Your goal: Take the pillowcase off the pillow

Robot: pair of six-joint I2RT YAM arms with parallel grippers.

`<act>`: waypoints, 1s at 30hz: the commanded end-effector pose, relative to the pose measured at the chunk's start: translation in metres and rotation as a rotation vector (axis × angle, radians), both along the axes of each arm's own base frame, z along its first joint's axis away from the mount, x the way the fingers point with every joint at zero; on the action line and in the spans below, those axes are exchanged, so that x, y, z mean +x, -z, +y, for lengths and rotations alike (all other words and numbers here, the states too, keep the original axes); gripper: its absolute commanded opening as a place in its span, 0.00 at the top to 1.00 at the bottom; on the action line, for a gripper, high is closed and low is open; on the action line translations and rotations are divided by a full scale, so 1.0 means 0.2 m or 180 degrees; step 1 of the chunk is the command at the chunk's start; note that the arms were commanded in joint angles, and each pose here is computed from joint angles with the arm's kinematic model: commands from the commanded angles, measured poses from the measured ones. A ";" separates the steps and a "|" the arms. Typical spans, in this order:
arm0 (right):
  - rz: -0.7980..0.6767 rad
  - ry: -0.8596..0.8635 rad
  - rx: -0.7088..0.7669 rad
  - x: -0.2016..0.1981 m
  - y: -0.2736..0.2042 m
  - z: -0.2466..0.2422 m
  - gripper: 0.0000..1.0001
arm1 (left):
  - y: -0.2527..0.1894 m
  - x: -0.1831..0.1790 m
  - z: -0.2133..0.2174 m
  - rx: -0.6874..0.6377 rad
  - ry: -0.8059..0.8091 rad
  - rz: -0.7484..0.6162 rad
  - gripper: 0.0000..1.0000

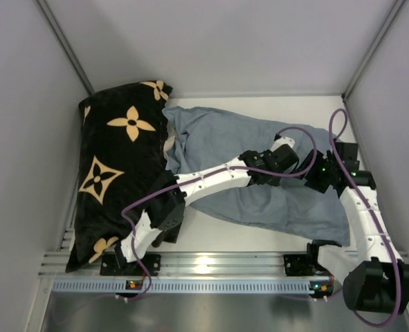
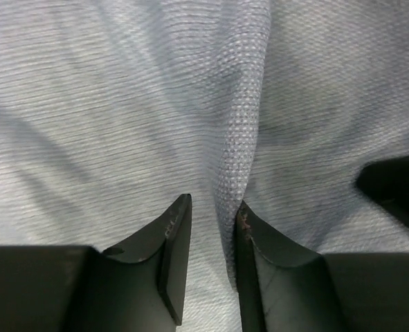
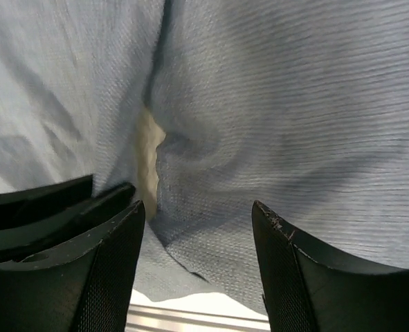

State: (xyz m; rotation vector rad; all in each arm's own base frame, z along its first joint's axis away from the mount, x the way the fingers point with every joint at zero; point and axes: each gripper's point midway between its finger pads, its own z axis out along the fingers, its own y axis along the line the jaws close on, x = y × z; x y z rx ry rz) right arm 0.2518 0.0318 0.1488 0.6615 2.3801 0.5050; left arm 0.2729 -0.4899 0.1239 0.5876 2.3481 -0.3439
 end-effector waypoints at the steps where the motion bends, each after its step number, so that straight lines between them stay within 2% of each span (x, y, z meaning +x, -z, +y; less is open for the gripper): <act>1: -0.0137 -0.0160 -0.0205 0.06 -0.05 0.09 0.40 | -0.26 0.07 0.11 -0.0158 -0.0171 -0.0297 0.67; 7: -0.0183 -0.0207 -0.0250 0.08 -0.06 0.16 0.40 | -0.29 0.13 0.28 -0.0106 -0.0361 -0.0303 0.75; 11: -0.0061 -0.0366 -0.0233 0.10 0.00 0.23 0.40 | -0.20 0.15 0.40 -0.0038 -0.0475 -0.0173 0.85; 14: 0.0009 -0.0478 -0.0342 0.09 0.05 0.31 0.40 | -0.16 0.13 0.40 -0.0093 -0.0437 -0.0092 0.92; 19: 0.0080 -0.0510 -0.0579 0.06 0.12 0.35 0.40 | -0.04 0.10 0.40 -0.0097 -0.0386 0.0049 1.00; 24: 0.0161 -0.0652 -0.0689 0.00 0.18 0.41 0.40 | 0.05 0.07 0.41 -0.0090 -0.0370 0.0156 1.00; 30: 0.0361 -0.0490 -0.1166 -0.05 0.29 0.34 0.46 | 0.04 0.07 0.40 -0.0172 -0.0360 0.0181 1.00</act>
